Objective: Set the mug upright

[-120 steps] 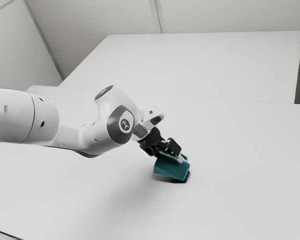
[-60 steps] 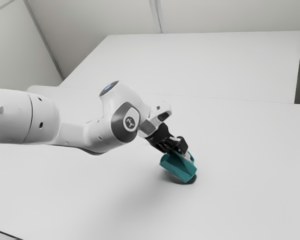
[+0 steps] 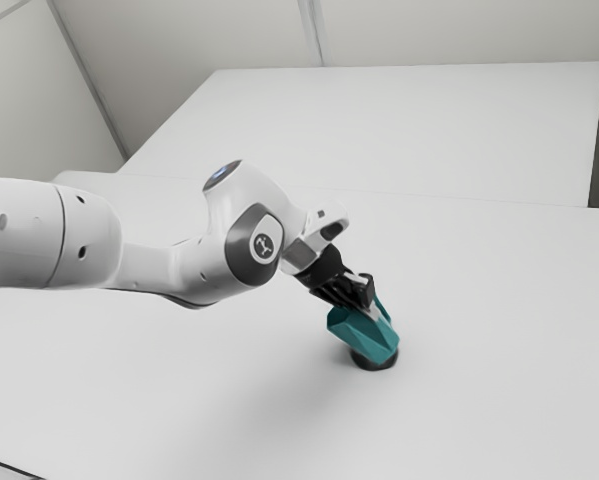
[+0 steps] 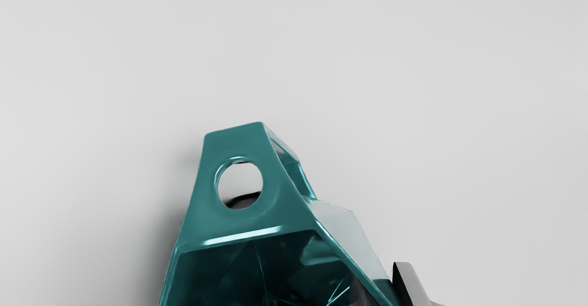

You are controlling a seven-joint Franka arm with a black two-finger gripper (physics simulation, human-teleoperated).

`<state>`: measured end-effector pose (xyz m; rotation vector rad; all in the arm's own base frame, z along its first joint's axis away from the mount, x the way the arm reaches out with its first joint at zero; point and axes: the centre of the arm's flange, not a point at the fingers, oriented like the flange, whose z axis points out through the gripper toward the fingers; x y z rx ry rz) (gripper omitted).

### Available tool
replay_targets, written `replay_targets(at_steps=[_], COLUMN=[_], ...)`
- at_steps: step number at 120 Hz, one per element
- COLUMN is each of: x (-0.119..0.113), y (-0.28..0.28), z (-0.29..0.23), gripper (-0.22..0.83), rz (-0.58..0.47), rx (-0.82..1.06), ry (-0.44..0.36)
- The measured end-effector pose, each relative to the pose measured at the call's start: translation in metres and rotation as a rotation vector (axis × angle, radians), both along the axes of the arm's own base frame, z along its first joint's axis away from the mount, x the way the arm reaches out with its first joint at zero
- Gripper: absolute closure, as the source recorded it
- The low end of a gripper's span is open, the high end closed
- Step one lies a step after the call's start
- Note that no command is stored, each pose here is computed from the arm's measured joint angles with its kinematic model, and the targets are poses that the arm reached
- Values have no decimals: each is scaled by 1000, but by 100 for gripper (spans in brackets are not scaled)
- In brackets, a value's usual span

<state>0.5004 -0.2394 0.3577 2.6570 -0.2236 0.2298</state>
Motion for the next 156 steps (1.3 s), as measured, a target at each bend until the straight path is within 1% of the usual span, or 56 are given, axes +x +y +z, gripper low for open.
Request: replay_targets(at_steps=[19,27,32,47,58,71,79,93,99,107,120,156], x=[-4,-8,-9,-11,1,34,50,77,82,83,81,67], y=[1,2,2,8,31,85,128,203,221,212,186,193], z=[21,27,29,43,49,76,82,77,71,59,50,34], gripper=[77,78,78,78,78,78,78,78,78,78,78,79], rz=[11,5,-14,-104,-124,-95,-57,31,52,30,-11,21], rx=[-8,-5,13,115,201,319,394,487,511,531,550,563], ry=[-23,-17,-15,-55,-79,-103,-81,-11,21,55,82,144])
